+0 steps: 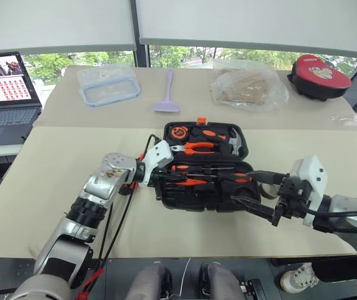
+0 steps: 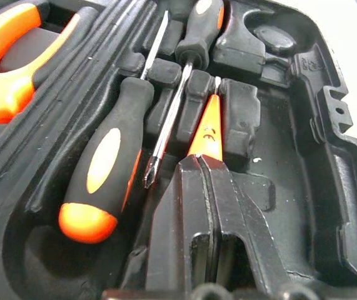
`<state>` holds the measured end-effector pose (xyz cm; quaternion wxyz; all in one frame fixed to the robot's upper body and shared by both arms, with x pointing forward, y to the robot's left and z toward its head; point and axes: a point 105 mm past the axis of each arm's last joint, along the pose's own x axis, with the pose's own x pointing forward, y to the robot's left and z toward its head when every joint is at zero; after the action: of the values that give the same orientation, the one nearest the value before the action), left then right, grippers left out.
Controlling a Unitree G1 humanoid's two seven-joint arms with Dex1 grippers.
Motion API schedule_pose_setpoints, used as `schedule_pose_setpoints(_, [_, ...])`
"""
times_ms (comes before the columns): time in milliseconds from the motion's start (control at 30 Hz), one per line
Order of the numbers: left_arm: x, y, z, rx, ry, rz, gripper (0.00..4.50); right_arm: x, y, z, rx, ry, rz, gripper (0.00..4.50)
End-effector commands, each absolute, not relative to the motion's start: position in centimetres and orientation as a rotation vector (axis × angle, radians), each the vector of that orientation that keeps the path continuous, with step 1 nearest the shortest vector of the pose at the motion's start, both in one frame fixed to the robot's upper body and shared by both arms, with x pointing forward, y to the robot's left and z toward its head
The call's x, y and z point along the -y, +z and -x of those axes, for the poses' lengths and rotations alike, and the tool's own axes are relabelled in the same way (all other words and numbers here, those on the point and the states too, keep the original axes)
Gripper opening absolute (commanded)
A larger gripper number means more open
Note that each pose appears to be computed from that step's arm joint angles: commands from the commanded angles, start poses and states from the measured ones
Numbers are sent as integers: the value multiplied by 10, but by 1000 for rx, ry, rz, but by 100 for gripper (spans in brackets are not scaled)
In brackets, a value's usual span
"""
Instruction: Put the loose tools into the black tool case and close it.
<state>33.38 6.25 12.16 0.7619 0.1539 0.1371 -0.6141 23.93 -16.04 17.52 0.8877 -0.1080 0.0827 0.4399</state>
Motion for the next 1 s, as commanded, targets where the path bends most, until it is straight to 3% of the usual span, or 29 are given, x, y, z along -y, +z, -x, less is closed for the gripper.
schedule_pose_setpoints(33, [-78,153,-337,-202,-1277,-314,3,159,185,-239,-136,936,255,450])
schedule_pose_setpoints(67, [-87,160,-338,-199,-1242,-301,3,159,187,-239,-136,949,257,450])
schedule_pose_setpoints(100, [-99,168,-339,-197,-1200,-288,52,159,189,-238,-134,966,261,450])
schedule_pose_setpoints(167, [-129,179,-335,-217,-1103,-272,99,160,196,-238,-132,1005,258,450])
schedule_pose_setpoints(367, [-233,166,-306,-426,-728,-332,324,158,207,-245,-119,1087,285,450])
schedule_pose_setpoints(467, [-252,164,-290,-497,-644,-324,440,155,206,-247,-127,1116,307,450])
schedule_pose_setpoints(567, [-255,163,-282,-544,-609,-337,440,153,203,-248,-135,1132,334,450])
schedule_pose_setpoints(767, [-209,168,-294,-534,-673,-307,440,148,197,-248,-144,1143,365,450])
schedule_pose_setpoints(1000, [-188,131,-319,-661,-615,-380,440,140,182,-243,-146,1143,398,450])
